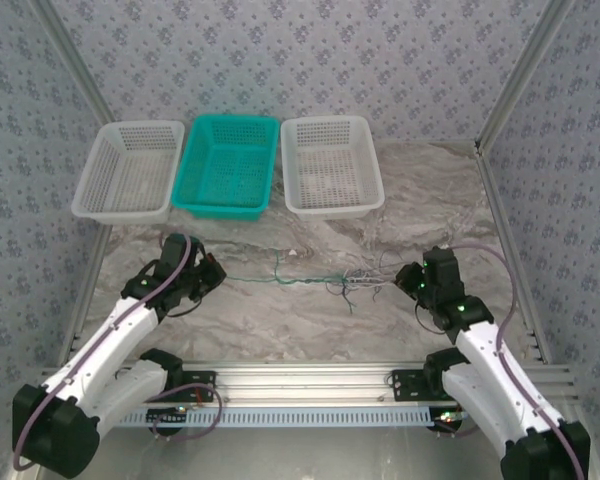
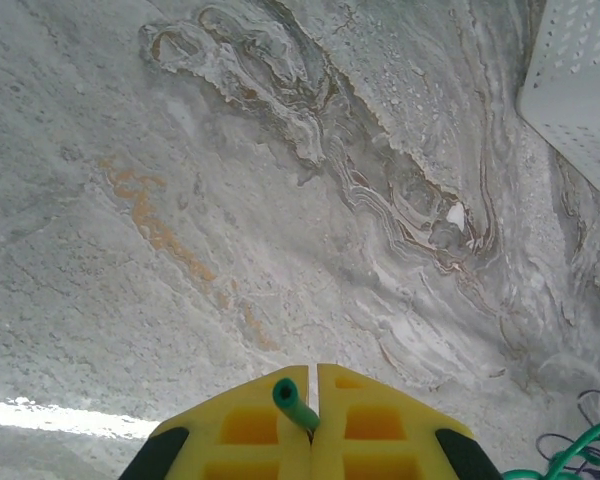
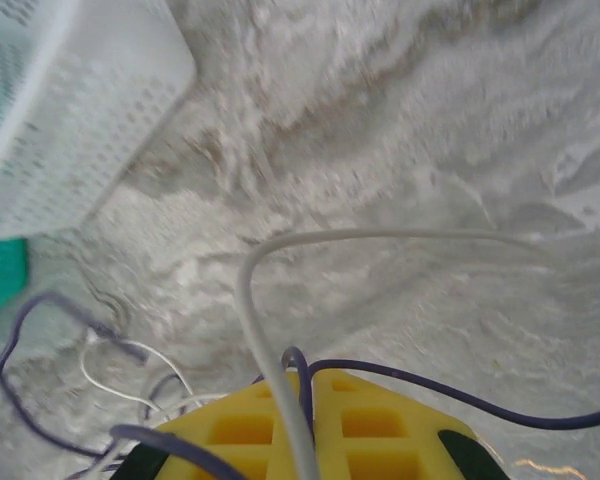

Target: Untangle the cables

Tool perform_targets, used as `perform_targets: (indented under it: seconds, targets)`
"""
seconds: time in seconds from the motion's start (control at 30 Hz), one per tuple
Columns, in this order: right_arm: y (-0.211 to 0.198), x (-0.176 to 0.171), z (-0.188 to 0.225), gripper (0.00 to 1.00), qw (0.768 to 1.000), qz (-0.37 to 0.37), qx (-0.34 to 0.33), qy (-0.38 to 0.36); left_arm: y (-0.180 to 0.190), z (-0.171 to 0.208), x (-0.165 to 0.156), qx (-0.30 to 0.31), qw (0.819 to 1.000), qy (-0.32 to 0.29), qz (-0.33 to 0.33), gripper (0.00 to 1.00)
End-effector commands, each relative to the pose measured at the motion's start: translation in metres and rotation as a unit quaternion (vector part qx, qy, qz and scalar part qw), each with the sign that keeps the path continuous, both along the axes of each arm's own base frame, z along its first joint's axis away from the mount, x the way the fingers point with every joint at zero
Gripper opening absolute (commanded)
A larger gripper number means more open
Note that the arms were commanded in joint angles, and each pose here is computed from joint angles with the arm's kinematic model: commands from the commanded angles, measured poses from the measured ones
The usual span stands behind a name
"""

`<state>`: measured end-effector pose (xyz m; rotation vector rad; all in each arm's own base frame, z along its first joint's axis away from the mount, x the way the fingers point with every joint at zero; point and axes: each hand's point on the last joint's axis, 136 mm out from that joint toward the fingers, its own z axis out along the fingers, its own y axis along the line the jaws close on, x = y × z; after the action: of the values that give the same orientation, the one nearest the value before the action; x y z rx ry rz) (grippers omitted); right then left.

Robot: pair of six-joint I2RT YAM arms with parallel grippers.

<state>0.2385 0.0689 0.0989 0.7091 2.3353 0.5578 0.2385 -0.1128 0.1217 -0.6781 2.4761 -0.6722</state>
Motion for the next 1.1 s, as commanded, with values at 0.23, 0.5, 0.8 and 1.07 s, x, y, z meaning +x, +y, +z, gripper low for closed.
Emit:
perform_targets:
  seconds: [0.23,0.5,0.8,1.07]
  targets:
    - [0.053,-0.008,0.017,0.67,0.957,0.19,-0.212,0.05,-0.034,0.028,0.021,0.014,0.992,-0.085,-0.09,0.0]
    - [0.168,0.003,0.097,0.7,0.929,0.339,-0.134,-0.068,-0.051,0.038,0.022,0.03,0.987,-0.105,-0.12,0.0]
    - [0.262,0.003,0.064,0.7,0.907,0.414,-0.063,-0.039,-0.053,0.039,0.025,0.029,0.987,-0.112,-0.114,0.0]
    - [0.286,0.002,0.036,0.22,0.908,0.418,-0.022,-0.009,-0.051,0.034,0.025,0.036,0.987,-0.108,-0.113,0.0]
